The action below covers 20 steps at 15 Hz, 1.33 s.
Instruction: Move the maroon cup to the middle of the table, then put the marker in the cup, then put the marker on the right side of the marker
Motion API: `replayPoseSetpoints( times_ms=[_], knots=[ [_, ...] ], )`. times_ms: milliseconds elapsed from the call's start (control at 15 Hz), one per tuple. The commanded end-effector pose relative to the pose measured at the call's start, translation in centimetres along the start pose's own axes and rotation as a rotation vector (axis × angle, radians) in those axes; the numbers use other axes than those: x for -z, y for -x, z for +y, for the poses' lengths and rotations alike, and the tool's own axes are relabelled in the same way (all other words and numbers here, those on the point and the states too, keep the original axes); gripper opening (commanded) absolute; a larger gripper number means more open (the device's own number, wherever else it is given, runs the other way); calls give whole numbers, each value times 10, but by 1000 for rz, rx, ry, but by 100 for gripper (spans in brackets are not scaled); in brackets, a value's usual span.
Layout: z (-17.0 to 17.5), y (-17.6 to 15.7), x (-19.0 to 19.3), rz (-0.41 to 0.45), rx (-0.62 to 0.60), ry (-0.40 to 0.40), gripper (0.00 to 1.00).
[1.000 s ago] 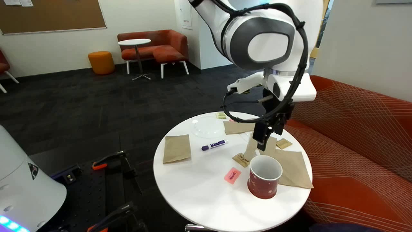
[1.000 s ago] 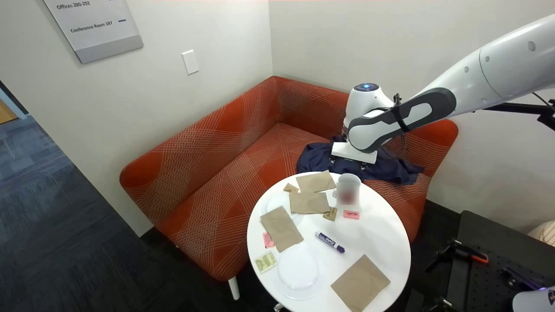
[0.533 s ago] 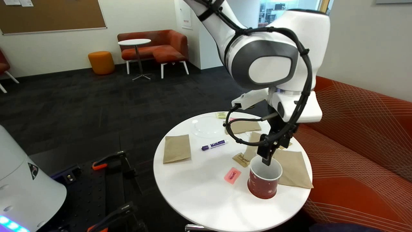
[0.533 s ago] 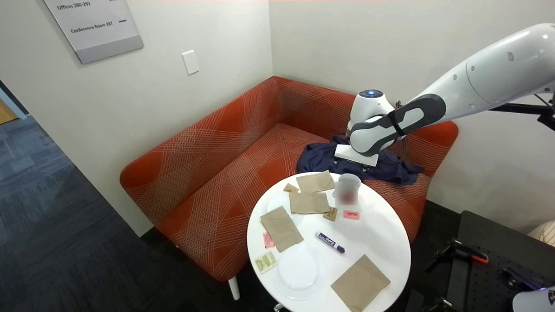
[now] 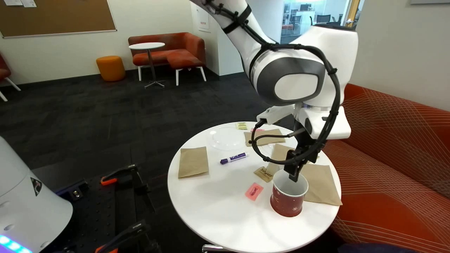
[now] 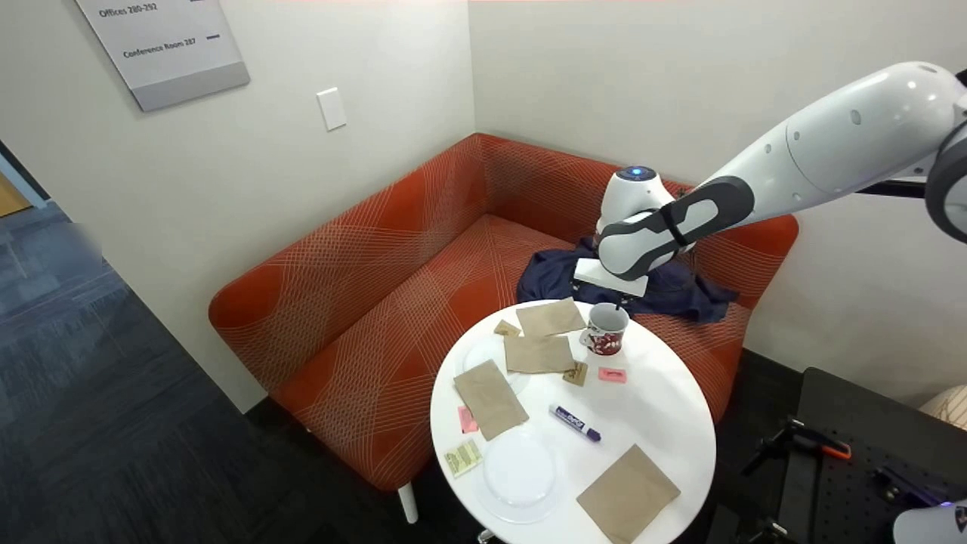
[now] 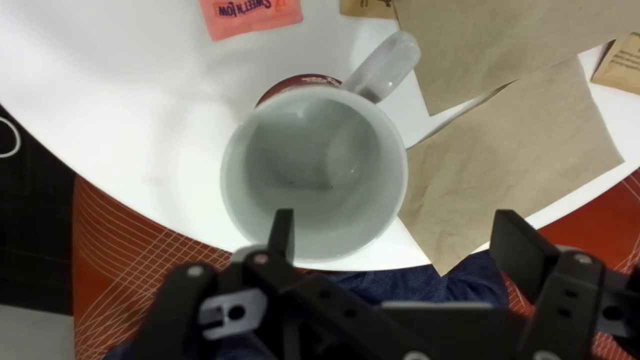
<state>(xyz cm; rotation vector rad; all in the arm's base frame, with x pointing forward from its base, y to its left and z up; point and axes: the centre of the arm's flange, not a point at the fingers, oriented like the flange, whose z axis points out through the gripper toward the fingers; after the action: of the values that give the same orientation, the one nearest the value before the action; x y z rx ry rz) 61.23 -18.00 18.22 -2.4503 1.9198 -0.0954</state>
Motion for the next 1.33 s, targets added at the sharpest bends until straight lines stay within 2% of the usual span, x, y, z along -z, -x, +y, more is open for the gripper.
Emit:
replayPoseSetpoints(
  times_ms=[0, 267, 733, 1267],
  knots=[
    [-24, 1, -7, 6, 7, -26, 100],
    [-31, 6, -17, 5, 14, -12, 100],
    [-19, 3, -32, -5, 10, 24, 100],
    [-22, 4, -48, -6, 16, 47, 100]
  ],
)
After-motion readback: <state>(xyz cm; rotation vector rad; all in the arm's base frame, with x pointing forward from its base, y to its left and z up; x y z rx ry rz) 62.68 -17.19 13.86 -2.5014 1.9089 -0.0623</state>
